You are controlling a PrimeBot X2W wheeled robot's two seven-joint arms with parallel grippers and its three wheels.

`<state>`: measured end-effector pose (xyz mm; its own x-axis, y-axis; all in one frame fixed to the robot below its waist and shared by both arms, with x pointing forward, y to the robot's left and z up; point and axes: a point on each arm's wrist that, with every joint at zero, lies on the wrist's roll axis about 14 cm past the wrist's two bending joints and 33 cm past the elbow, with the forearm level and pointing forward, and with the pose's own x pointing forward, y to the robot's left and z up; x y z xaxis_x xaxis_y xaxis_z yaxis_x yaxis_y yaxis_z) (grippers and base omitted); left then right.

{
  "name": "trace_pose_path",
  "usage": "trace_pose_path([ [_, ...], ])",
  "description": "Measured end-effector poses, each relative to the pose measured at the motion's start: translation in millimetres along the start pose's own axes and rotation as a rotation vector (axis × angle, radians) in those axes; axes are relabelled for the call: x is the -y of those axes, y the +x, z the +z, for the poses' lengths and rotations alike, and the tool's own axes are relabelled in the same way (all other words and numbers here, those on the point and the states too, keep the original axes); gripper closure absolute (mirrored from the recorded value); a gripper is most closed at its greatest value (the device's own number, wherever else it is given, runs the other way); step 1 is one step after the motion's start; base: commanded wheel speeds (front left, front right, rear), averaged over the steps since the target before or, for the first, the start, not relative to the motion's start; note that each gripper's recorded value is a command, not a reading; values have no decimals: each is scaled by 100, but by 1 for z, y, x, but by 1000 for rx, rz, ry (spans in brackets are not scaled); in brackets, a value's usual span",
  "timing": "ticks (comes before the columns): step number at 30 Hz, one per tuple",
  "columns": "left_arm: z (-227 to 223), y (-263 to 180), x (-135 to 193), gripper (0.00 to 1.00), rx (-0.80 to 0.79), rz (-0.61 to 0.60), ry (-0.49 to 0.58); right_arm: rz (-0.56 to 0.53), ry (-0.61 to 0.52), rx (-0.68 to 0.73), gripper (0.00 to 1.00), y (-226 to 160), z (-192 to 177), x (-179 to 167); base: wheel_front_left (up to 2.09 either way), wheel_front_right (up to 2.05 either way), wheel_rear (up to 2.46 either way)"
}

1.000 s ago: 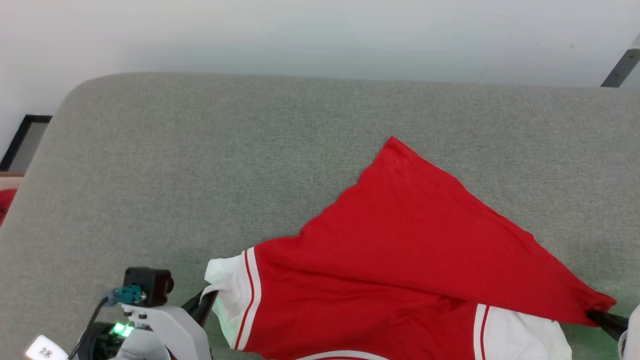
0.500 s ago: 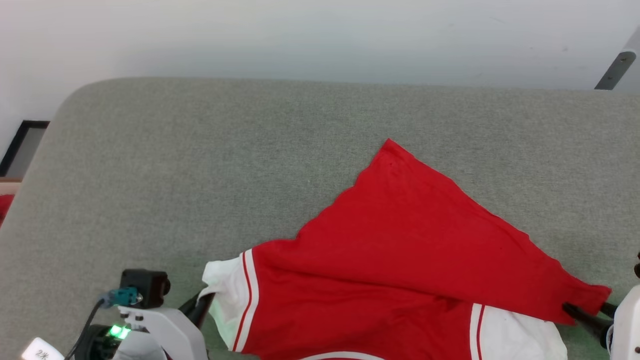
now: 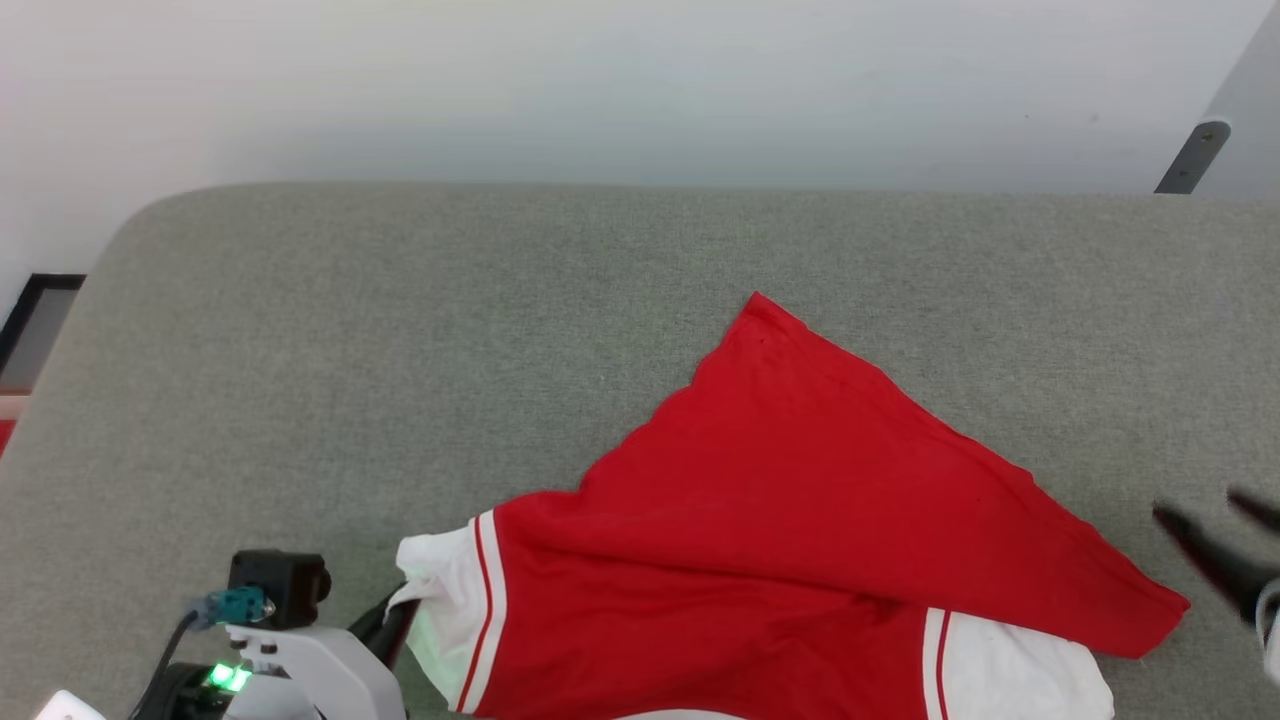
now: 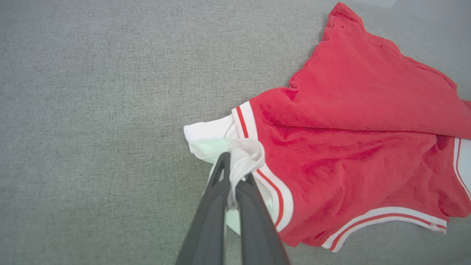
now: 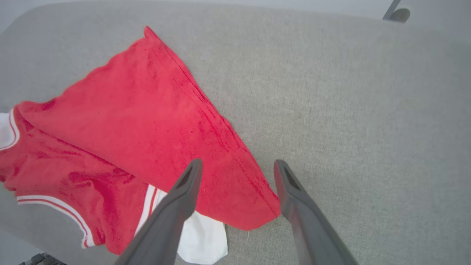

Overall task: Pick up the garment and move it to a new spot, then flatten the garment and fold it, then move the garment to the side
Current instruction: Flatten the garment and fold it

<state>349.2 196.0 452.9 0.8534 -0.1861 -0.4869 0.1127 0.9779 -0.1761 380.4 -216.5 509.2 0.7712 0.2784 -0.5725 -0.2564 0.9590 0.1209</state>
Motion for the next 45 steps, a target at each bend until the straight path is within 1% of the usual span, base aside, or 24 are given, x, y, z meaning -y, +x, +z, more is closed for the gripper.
trace_pose_path([
  [2,0,-1,0,100,3,1,0,6,-24,113,0,-4,29,-7,0,0,0],
  [9,-4,-9,2,100,5,1,-12,55,-175,479,0,-17,125,-44,0,0,0],
  [13,-3,-12,0,100,13,8,-17,99,-239,587,0,-8,159,-66,0,0,0],
  [16,0,-13,0,100,24,7,-20,148,-249,579,0,12,170,-81,0,0,0],
  [19,3,-12,3,100,37,1,-20,193,-254,527,0,38,175,-95,0,0,0],
  [23,8,-7,6,100,51,-12,-20,212,-272,391,0,80,172,-100,0,0,0],
  [28,12,1,9,100,64,-21,-27,228,-312,140,0,132,145,-107,0,0,0],
  [33,11,10,9,100,62,-22,-35,222,-358,-99,0,172,113,-106,0,0,0],
  [38,8,18,5,100,58,-12,-52,247,-373,-265,0,202,84,-113,0,0,0],
  [41,4,22,0,100,50,-2,-60,265,-378,-347,0,217,66,-118,0,0,0],
  [45,-2,28,-5,100,36,11,-76,261,-391,-428,0,236,44,-115,0,0,0],
])
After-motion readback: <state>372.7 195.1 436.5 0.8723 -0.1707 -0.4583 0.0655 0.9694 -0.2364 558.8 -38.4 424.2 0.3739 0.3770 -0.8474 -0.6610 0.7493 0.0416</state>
